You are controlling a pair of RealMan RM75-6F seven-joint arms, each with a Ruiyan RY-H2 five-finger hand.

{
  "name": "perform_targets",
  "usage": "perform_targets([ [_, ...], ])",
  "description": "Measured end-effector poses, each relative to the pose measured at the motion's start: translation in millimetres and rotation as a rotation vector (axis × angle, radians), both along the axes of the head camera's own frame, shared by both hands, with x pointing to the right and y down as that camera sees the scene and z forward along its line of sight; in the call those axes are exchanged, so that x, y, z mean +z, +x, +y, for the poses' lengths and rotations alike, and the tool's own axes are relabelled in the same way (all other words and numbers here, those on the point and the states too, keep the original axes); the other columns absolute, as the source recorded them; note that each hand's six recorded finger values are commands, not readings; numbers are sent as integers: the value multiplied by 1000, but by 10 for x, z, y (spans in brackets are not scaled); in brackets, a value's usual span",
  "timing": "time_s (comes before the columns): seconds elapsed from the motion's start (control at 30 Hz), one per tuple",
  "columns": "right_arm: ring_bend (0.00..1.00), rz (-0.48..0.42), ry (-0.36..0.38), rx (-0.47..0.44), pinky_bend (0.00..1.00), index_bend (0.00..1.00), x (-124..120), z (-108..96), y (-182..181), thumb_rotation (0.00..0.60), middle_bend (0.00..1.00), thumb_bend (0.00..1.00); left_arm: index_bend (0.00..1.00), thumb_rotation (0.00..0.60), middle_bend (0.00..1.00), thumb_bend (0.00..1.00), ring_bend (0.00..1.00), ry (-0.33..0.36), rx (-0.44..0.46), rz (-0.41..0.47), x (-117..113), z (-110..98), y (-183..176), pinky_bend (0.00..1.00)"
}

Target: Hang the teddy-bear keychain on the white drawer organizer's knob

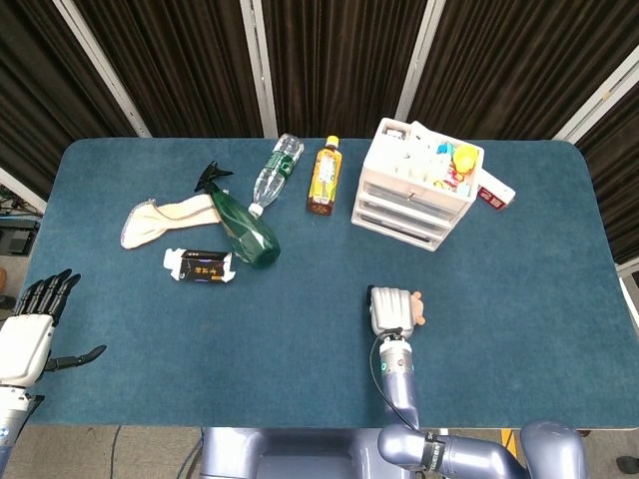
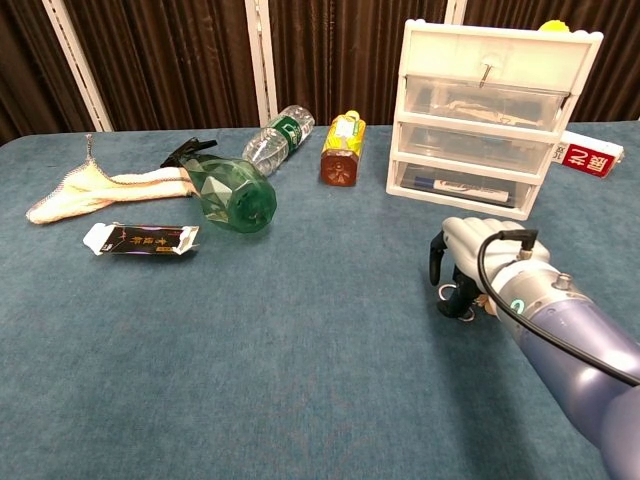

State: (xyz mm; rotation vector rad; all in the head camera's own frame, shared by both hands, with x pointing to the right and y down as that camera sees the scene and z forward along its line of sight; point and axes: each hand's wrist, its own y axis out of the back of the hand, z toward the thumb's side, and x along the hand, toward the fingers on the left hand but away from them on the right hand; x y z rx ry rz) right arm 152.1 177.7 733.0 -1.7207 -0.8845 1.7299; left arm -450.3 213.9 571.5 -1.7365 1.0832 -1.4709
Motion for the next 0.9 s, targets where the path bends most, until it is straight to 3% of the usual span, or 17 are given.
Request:
perform_targets([
  [0.9,1000,35,-38,9,934,493,68,75,101,600,1000,277,0,484,0,66,0,4,-1,0,-2,-8,5,0],
])
